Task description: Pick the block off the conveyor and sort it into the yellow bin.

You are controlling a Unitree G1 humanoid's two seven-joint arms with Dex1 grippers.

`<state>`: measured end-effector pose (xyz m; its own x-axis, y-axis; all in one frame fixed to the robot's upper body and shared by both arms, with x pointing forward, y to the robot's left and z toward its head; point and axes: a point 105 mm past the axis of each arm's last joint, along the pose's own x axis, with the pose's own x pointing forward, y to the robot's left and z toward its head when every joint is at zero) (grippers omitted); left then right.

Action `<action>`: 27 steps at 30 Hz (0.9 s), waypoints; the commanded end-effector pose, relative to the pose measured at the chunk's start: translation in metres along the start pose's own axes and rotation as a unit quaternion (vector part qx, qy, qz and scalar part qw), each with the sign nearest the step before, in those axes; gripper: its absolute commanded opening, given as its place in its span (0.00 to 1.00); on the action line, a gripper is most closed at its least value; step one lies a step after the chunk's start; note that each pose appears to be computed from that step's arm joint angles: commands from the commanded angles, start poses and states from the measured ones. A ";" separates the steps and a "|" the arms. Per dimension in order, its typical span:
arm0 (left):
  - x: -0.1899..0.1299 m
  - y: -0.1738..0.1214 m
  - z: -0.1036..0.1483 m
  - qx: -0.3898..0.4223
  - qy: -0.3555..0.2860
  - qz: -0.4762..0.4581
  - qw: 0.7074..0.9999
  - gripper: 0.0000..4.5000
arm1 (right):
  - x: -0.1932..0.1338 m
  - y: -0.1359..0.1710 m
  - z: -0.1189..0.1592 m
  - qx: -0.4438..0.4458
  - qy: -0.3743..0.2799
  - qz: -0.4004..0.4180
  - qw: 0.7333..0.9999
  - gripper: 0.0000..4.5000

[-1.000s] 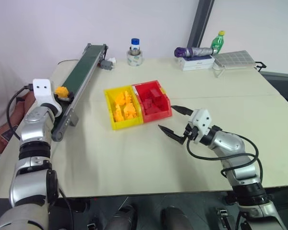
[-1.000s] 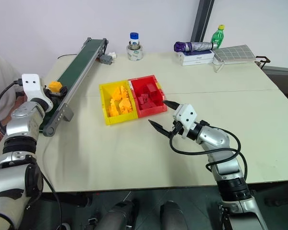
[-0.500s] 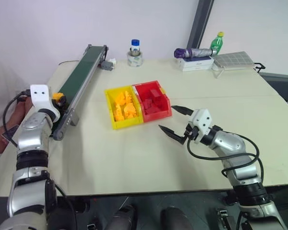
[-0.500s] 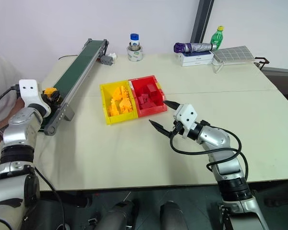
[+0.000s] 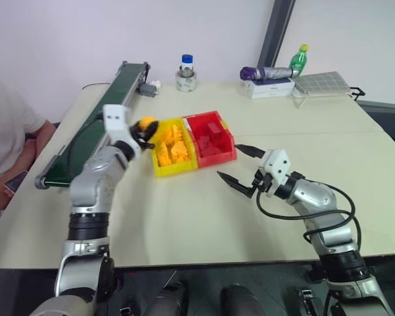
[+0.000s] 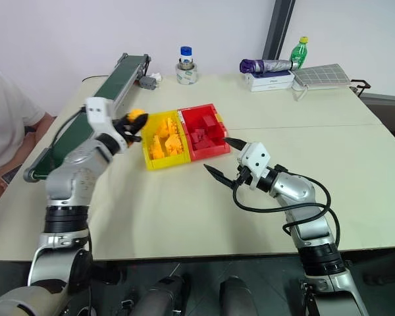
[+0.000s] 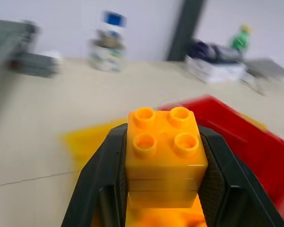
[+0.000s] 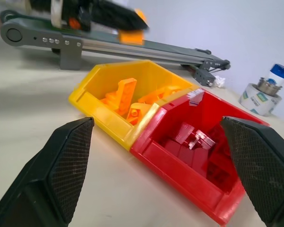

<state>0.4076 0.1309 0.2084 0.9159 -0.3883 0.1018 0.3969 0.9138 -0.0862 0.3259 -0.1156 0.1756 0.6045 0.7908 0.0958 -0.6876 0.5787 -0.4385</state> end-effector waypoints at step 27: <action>-0.057 0.008 0.006 0.024 0.044 -0.093 0.994 0.98 | -0.005 -0.004 0.014 -0.018 -0.013 -0.016 1.000 1.00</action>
<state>0.3677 0.1650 0.1986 0.8534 -0.5212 0.0093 0.5213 0.8532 -0.0176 0.3216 -0.1197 0.1754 0.6315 0.7696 0.0942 -0.6691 0.6023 -0.4353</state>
